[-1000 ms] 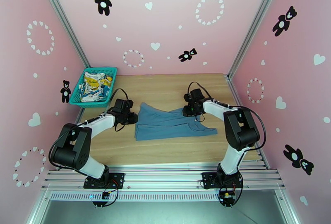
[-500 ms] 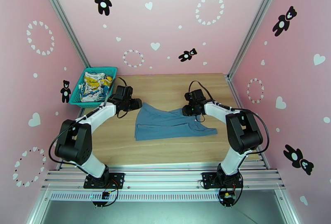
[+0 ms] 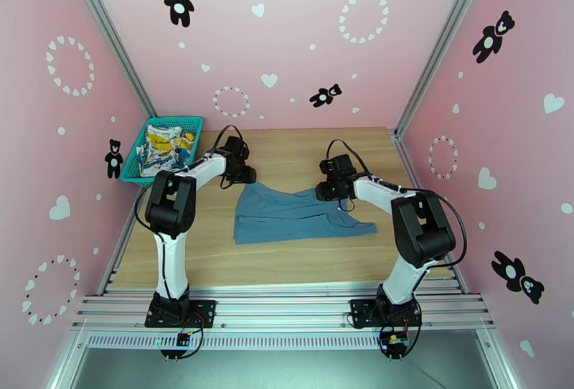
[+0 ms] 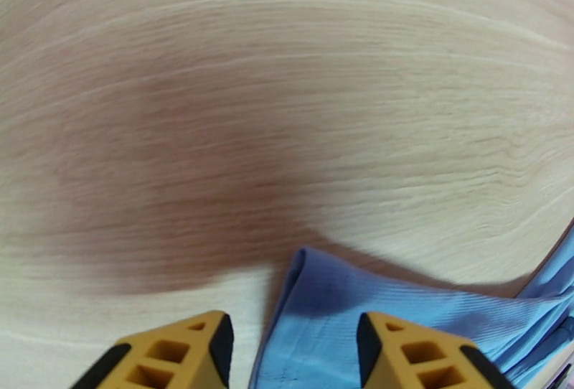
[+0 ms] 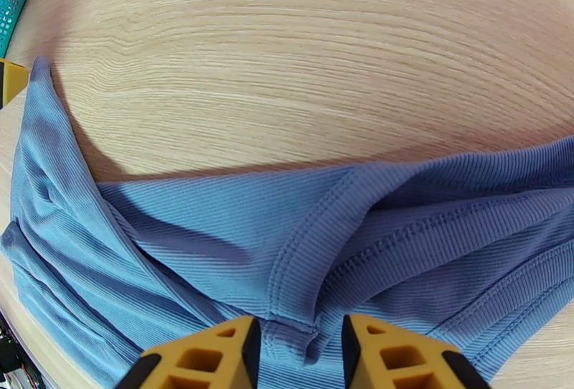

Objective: Fold and stack the mixed laundry pile

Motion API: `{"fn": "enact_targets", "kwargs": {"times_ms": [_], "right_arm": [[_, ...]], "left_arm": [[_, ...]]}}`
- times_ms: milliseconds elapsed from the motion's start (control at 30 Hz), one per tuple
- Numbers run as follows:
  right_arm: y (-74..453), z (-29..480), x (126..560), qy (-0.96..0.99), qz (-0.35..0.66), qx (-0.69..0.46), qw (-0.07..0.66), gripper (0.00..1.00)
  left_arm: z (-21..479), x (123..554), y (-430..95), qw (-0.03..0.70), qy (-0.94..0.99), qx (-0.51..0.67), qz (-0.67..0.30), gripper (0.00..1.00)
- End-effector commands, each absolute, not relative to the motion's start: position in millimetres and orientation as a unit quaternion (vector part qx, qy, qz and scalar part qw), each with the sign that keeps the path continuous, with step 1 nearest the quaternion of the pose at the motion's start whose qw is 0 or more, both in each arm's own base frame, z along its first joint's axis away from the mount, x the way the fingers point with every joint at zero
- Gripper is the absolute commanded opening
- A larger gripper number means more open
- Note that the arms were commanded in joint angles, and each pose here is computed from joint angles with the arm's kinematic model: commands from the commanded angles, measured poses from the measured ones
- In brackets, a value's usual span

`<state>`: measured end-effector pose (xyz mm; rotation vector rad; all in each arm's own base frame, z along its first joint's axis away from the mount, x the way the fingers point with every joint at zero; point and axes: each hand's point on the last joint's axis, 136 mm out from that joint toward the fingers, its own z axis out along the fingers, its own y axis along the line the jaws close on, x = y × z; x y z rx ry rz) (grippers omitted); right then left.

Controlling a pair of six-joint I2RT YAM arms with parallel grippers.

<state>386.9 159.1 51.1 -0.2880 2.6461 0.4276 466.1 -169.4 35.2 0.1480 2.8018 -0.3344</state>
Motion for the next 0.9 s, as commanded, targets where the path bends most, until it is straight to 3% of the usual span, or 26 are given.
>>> {"fn": "enact_targets", "kwargs": {"times_ms": [0,100,233,333,633,867], "right_arm": [[162,54,392,0.957,0.151,-0.108,0.222,0.36],[160,53,392,0.958,0.147,-0.108,0.221,0.36],[160,51,391,0.959,0.147,-0.109,0.219,0.36],[161,49,391,0.959,0.149,-0.107,0.215,0.36],[160,47,392,0.96,0.149,-0.099,0.216,0.36],[162,45,394,0.96,0.153,-0.095,0.215,0.36]], "left_arm": [[24,461,-170,0.13,0.984,0.078,-0.092,0.49],[17,462,-169,0.124,0.985,0.081,-0.088,0.39],[17,464,-167,0.127,0.985,0.084,-0.081,0.17],[29,467,-171,0.149,0.981,0.086,-0.092,0.1],[97,456,-172,0.276,0.949,0.07,-0.137,0.01],[106,425,-170,0.321,0.932,0.045,-0.161,0.01]]}}
